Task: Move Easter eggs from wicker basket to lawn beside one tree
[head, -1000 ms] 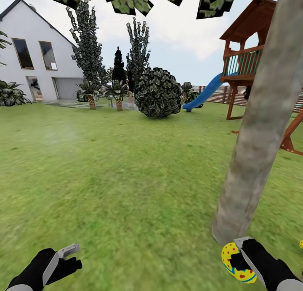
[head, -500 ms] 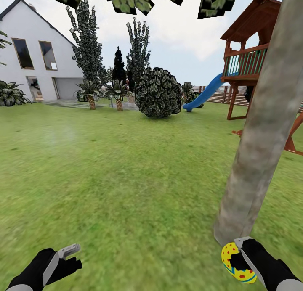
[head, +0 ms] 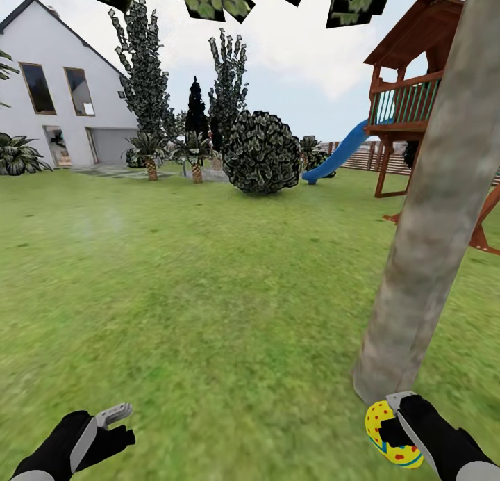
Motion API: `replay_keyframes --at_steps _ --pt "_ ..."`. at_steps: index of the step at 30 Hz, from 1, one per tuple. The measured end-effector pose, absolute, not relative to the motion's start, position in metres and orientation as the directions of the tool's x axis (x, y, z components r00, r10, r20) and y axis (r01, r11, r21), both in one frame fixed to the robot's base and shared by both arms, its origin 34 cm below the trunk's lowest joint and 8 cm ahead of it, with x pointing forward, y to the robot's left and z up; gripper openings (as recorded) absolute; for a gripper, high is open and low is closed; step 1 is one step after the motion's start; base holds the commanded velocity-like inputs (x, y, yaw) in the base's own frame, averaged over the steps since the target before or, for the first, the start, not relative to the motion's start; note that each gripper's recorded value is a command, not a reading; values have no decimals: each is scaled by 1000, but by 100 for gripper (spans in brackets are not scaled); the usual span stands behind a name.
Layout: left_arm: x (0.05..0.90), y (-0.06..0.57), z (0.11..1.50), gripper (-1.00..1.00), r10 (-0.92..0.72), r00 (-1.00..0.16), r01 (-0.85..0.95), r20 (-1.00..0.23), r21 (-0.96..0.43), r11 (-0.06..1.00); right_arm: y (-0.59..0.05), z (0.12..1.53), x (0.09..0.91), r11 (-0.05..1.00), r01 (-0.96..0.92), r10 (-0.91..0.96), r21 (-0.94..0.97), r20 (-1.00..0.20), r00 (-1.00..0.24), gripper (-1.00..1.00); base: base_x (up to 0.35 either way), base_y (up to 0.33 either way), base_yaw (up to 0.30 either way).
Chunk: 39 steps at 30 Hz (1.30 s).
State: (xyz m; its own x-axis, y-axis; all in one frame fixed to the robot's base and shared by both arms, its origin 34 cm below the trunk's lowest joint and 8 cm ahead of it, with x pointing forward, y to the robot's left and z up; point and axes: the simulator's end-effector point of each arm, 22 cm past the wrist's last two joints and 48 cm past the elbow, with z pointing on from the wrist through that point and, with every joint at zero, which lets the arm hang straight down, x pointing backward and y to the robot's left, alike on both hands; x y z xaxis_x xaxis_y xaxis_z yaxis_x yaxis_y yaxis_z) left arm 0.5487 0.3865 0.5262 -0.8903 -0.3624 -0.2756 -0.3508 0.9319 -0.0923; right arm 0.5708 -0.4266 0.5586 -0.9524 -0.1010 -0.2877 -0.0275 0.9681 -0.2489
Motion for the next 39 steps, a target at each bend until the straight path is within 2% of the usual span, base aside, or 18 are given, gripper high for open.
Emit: replay_keyframes --at_steps 39 --pt "538 388 449 100 -363 -889 -351 -279 -93 932 -427 481 559 968 -28 -102 -250 -288 -952 -100 0 0 0"
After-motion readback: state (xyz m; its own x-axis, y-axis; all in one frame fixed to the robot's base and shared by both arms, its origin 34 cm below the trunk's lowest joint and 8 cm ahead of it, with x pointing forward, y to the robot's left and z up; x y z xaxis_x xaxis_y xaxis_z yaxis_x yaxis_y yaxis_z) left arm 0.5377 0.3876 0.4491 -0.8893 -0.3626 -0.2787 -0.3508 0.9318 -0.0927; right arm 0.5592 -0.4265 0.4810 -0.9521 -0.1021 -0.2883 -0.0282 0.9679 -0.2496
